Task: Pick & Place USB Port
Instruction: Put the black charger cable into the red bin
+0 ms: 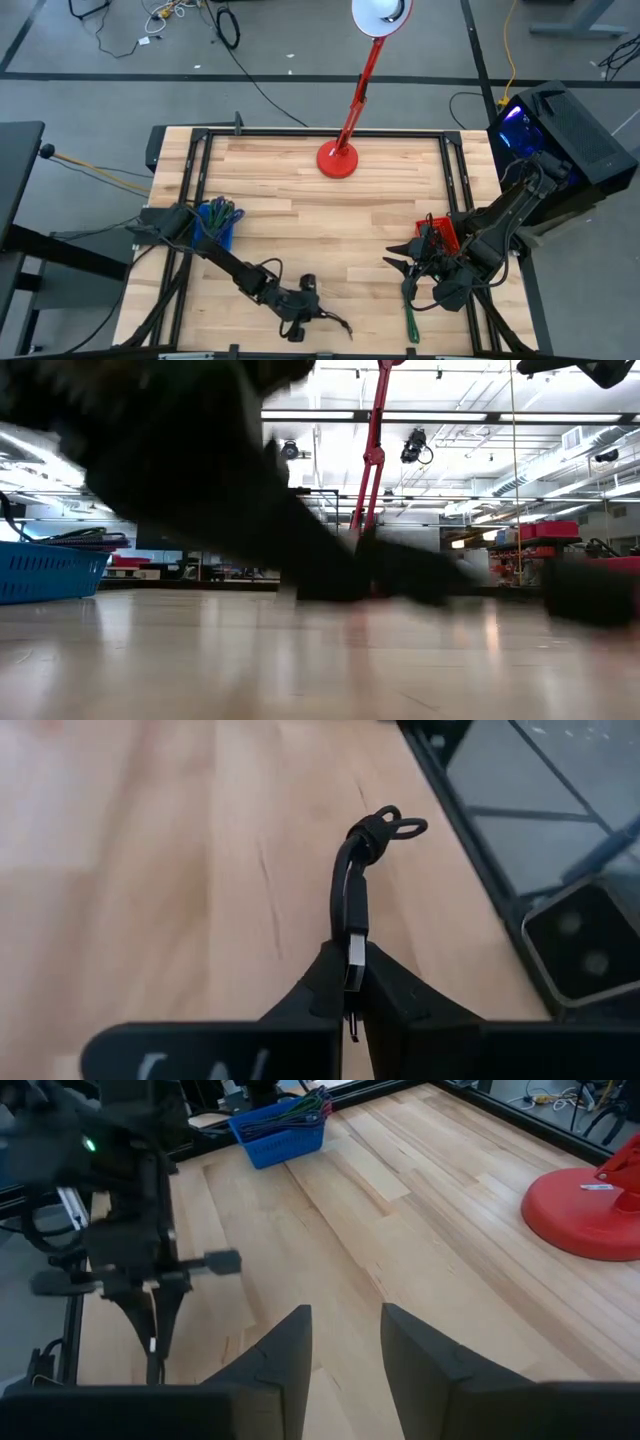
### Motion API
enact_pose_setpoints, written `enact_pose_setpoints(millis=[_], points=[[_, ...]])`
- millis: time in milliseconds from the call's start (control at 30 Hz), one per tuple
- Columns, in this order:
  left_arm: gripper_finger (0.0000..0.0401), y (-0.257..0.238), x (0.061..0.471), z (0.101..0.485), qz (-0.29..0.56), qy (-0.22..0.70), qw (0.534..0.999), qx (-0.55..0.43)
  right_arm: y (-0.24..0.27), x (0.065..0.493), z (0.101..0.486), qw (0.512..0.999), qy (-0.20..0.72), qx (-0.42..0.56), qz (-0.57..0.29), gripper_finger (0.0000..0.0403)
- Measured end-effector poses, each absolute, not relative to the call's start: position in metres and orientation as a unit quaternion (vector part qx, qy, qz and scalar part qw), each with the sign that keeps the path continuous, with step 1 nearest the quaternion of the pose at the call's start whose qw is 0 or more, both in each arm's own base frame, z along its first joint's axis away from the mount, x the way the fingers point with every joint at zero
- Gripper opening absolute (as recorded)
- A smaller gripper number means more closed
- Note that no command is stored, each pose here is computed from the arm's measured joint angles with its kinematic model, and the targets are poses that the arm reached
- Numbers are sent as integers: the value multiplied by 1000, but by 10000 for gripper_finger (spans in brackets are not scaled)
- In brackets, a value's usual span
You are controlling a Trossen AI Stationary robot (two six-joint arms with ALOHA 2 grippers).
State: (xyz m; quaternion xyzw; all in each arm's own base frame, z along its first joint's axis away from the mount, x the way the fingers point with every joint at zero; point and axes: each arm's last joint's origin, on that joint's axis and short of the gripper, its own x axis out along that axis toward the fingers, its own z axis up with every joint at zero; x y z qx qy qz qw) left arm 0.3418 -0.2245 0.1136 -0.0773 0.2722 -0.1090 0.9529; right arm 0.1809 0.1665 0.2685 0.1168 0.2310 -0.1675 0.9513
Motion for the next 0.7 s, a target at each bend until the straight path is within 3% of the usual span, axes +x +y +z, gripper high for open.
enact_pose_setpoints(millis=[367,700], points=[[16,-219,327,171,-18,215,976,-20,179,195,259,957,225,96,-152,123],[16,-196,344,213,45,206,977,32,182,247,257,975,207,70,-44,123]])
